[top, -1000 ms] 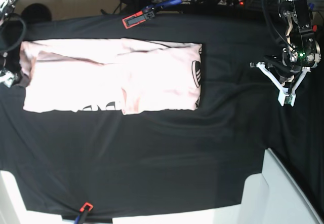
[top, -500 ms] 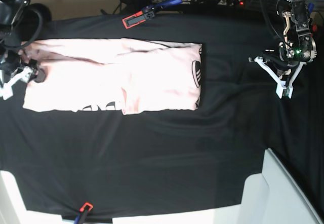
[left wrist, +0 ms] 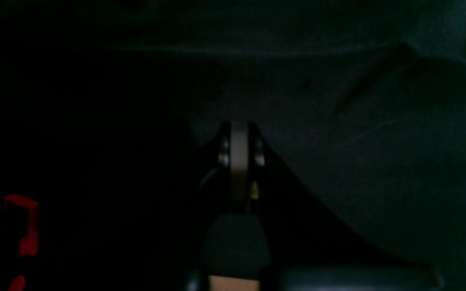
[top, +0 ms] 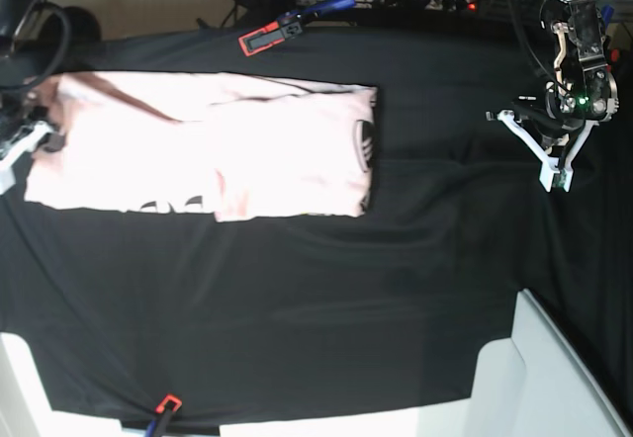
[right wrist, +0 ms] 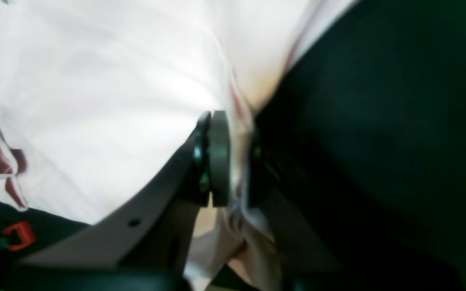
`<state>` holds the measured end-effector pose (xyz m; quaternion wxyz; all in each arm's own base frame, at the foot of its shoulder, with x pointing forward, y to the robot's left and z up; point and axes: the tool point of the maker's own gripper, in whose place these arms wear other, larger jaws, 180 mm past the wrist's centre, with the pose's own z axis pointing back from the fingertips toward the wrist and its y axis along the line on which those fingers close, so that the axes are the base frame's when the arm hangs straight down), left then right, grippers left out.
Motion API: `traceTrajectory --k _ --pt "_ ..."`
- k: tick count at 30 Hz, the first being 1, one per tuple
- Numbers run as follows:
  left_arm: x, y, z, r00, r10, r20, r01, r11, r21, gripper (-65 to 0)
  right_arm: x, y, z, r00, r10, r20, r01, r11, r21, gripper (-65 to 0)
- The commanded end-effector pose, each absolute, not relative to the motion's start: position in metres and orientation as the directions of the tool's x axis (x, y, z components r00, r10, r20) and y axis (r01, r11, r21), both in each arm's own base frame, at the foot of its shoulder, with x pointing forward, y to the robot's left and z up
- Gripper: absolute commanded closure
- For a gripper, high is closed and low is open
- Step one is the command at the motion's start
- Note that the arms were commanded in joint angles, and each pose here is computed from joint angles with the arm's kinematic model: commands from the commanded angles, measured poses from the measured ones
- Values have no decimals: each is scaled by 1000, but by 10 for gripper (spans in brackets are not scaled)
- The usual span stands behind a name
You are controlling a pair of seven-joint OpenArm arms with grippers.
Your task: Fold the T-shirt properly
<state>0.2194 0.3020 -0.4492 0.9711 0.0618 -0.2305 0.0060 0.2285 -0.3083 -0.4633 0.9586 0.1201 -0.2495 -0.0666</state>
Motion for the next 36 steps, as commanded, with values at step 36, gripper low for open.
traceTrajectory --k 36 --pt "226 308 -440 880 -35 473 -35 990 139 0 253 -34 -377 789 7 615 -278 896 346 -1"
